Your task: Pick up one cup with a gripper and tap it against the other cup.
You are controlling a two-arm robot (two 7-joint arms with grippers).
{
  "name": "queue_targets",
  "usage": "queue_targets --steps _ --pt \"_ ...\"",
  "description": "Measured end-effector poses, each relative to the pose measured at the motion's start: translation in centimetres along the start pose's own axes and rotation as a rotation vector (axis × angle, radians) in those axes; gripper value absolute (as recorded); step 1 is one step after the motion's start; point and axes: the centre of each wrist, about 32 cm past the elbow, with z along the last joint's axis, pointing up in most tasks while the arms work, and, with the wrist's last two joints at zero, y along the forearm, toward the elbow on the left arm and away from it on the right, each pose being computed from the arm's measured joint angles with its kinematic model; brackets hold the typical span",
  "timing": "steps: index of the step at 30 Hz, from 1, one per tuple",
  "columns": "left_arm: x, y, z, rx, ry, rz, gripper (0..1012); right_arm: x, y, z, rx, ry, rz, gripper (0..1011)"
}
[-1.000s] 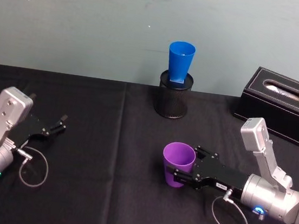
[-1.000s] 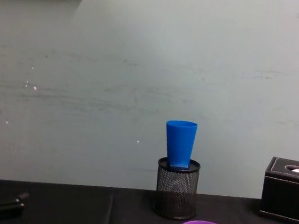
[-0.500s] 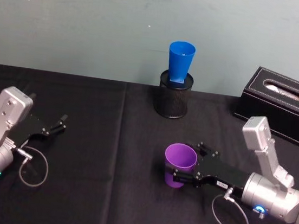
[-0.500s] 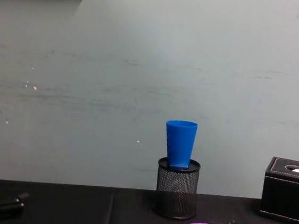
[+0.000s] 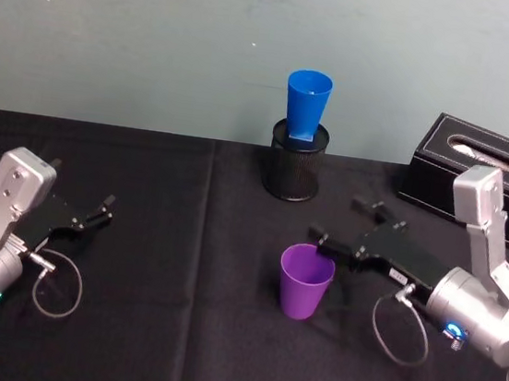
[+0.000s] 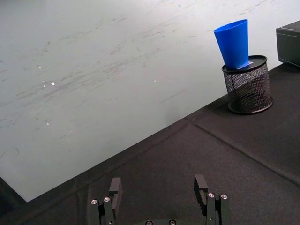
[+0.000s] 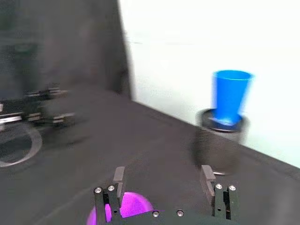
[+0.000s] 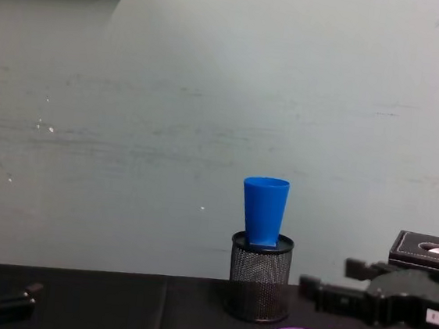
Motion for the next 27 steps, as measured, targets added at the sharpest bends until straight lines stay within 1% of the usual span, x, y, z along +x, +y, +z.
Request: queue_targets --steps 2,3,5,6,8,9,13,16,18,22,27 --pt "0.0 0.0 0.0 0.0 0.0 0.0 1011 -0.4 0.0 0.2 -0.01 0.0 -0.06 1004" --pt "0.0 0.0 0.0 0.0 0.0 0.0 1011 -0.7 0.1 0.2 -0.022 0.004 -0.114 1004" --pt "0.0 0.0 0.0 0.0 0.0 0.0 1011 -1.0 0.2 0.3 -0.033 0.009 -0.164 1004" --pt "0.0 0.0 0.0 0.0 0.0 0.0 1011 -1.3 0.3 0.1 -0.047 0.015 -0.217 1004" --pt "0.0 0.0 0.0 0.0 0.0 0.0 1011 -1.8 0.5 -0.1 -0.064 0.024 -0.273 1004" --pt "0.0 0.0 0.0 0.0 0.0 0.0 1011 -2.1 0.6 -0.3 -0.078 0.027 -0.318 1004" --pt "0.0 0.0 0.0 0.0 0.0 0.0 1011 -2.7 1.1 -0.9 -0.111 0.031 -0.396 1004" --pt "0.0 0.0 0.0 0.0 0.0 0.0 1011 -2.8 1.2 -1.3 -0.131 0.033 -0.42 1004" --pt "0.0 0.0 0.0 0.0 0.0 0.0 1011 -2.9 1.3 -1.5 -0.137 0.033 -0.422 1004" --pt "0.0 0.0 0.0 0.0 0.0 0.0 1012 -2.7 1.2 -1.5 -0.143 0.037 -0.399 1004" --pt "0.0 0.0 0.0 0.0 0.0 0.0 1011 -2.7 1.2 -1.5 -0.143 0.038 -0.398 1004"
